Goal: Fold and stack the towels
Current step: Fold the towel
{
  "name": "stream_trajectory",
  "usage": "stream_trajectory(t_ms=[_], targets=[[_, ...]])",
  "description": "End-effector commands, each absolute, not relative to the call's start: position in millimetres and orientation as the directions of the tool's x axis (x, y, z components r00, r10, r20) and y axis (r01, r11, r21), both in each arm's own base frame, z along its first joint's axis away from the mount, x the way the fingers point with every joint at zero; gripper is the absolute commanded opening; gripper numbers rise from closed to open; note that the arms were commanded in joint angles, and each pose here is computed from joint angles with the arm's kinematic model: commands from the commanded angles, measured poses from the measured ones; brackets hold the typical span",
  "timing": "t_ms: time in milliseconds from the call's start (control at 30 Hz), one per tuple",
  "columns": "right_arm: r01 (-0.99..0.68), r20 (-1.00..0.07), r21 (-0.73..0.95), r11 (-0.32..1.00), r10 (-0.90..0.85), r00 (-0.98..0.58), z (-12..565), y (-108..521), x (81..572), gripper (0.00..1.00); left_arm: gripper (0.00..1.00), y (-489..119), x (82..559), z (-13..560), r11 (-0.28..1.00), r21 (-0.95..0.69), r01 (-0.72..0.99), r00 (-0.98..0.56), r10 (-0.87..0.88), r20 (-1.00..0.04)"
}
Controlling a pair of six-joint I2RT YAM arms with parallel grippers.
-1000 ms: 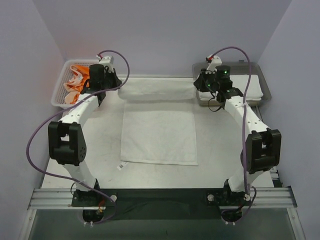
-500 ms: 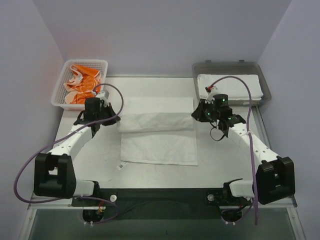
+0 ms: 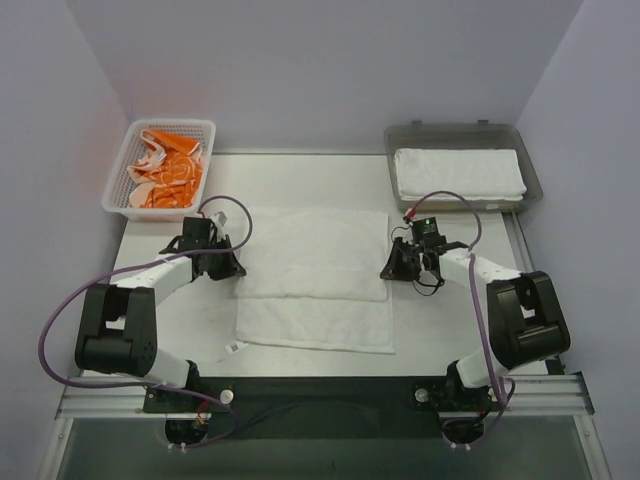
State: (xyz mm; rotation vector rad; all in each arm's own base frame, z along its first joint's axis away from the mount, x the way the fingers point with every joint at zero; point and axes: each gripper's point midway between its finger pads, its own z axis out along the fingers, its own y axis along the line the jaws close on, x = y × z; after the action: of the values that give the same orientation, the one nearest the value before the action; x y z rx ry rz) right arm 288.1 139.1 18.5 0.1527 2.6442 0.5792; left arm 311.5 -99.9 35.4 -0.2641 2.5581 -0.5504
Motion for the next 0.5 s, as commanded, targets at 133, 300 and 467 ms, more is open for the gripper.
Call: stream_trajectory(t_ms=[133, 300, 467], targets=[[-0.012, -0.480, 0.394, 0.919, 0.195, -0.855, 62.4, 132.1, 337.4, 0.00, 0.00, -102.1, 330.5, 57.4, 0.895, -0.439, -0.076, -0.826, -0.303, -0.475], [0.003, -0.405, 0.390, 0.921, 0.175, -0.897, 45.8, 137.7, 350.7, 0.00, 0.00, -103.2, 325.7, 38.0, 0.886, -0.444, -0.136, -0.851, -0.334, -0.406], [0.047, -0.344, 0.388, 0.921, 0.192, -0.919, 25.8, 141.0, 359.0, 0.00, 0.00, -102.1, 324.3, 25.8, 0.880, -0.438, -0.184, -0.856, -0.362, -0.368]])
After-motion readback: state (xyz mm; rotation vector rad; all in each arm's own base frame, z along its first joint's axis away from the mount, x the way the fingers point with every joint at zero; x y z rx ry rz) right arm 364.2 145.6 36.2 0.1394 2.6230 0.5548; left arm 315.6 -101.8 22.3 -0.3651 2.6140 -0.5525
